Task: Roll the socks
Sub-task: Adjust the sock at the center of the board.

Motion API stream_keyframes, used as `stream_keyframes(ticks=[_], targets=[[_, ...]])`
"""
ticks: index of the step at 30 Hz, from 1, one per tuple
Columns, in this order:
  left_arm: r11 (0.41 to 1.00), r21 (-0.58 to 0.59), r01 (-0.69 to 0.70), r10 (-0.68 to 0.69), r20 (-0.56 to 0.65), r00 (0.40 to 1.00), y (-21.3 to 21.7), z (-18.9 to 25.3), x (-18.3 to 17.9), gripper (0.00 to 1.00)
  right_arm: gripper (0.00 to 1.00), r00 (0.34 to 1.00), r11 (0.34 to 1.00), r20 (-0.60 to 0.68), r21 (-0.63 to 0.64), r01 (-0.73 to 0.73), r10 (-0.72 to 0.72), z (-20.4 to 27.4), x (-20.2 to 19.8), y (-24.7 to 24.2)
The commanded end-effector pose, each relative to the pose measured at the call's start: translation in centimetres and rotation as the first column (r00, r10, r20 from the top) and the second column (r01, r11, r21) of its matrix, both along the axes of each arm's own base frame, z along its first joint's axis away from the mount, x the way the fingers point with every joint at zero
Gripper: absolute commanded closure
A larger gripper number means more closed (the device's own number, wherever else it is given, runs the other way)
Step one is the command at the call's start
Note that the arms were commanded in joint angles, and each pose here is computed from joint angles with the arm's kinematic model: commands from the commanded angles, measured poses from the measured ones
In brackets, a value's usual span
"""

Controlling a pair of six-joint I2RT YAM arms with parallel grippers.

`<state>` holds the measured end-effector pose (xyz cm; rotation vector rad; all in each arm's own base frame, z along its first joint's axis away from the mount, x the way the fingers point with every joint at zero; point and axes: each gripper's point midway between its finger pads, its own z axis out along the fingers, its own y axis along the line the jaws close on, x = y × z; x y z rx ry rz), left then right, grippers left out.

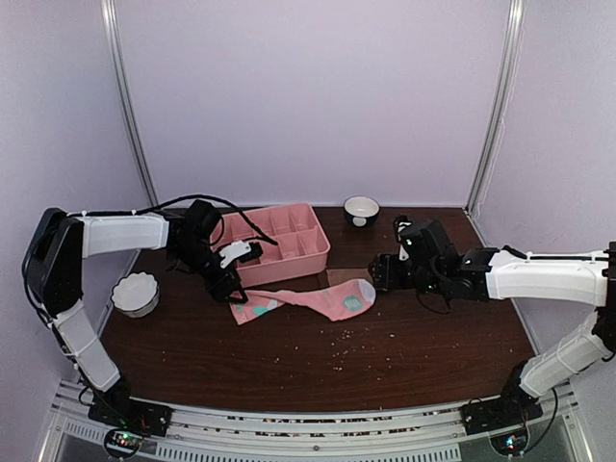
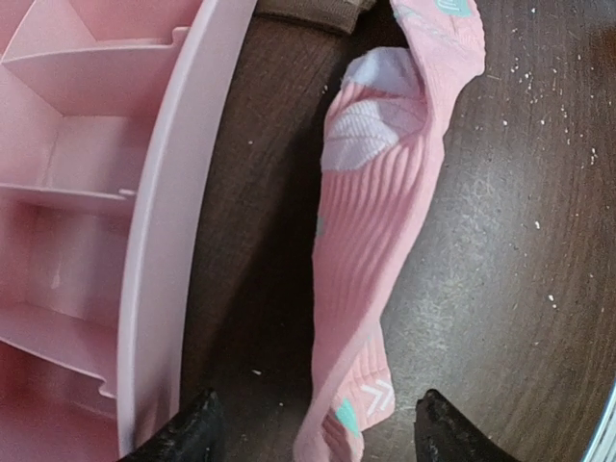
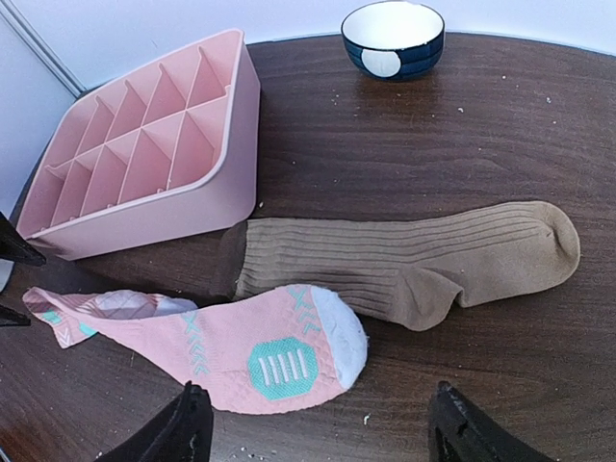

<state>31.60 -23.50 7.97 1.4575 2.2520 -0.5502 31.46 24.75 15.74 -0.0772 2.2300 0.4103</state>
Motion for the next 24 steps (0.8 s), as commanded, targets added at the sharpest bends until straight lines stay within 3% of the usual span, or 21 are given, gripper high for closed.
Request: stream_keyframes(ticks=[1,9,13,17,21,24], targets=[[1.0,0.016,-0.007,0.007,-0.017,1.0,-0.2,0.1,0.8,0.36,0.24,1.0,0.999,0.02,0.041,-0.006,0.005,1.0,-0.4,0.1],[0.996,0.009,0.087,-0.086,-0.102,0.991,0.1,-0.7,-2.2,0.5,0.28,0.999,0.999,-0.031,-0.021,0.038,-0.039,-0.1,0.5,-0.5],[0.994,0.011,0.111,-0.11,-0.077,0.991,0.3,-0.2,-2.6,0.71,0.3,0.996,0.998,-0.083,-0.048,0.037,-0.041,-1.2,1.4,0.2],[0.987,0.007,0.163,-0.163,-0.002,0.987,-0.5,1.5,-3.2,0.91,0.34,0.988,0.999,-0.149,-0.048,0.023,-0.03,-3.1,1.9,1.2],[0.956,0.052,0.287,-0.292,0.126,0.948,-1.7,3.3,-5.3,0.93,0.37,0.978,0.999,-0.21,-0.028,0.016,-0.021,-5.3,2.2,2.2],[0.91,0.134,0.393,-0.414,0.214,0.885,-2.9,3.9,-7.4,0.97,0.4,0.969,1.0,-0.245,-0.025,0.009,-0.015,-6.7,2.2,2.8]])
